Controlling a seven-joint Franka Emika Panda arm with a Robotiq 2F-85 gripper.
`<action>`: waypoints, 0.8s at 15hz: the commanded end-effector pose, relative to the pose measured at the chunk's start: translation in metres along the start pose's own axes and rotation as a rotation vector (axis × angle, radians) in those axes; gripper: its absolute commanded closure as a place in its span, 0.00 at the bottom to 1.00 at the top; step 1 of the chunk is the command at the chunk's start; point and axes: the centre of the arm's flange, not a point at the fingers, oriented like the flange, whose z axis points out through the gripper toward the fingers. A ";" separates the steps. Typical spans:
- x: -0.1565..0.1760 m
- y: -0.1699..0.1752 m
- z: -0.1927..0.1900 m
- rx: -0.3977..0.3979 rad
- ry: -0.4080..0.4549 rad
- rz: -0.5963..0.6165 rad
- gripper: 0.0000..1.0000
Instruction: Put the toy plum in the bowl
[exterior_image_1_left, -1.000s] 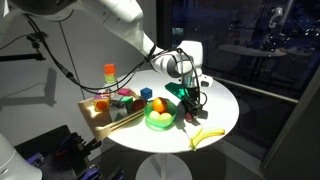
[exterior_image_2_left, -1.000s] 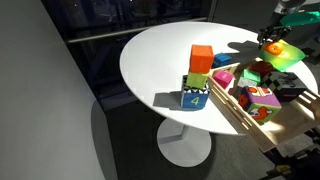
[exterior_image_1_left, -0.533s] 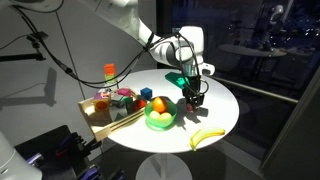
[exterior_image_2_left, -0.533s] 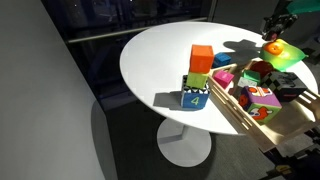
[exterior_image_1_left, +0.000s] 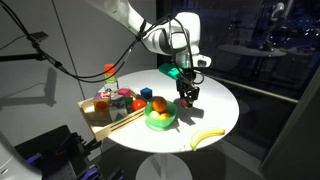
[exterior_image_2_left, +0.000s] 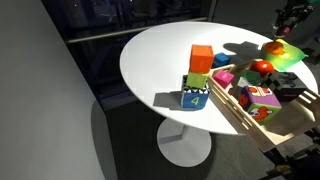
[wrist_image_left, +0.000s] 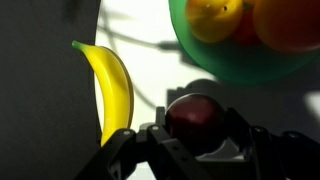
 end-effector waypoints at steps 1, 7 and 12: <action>-0.035 0.005 -0.014 -0.019 -0.013 -0.046 0.64; -0.069 0.000 -0.012 -0.045 -0.026 -0.117 0.64; -0.090 -0.006 -0.007 -0.087 -0.019 -0.175 0.07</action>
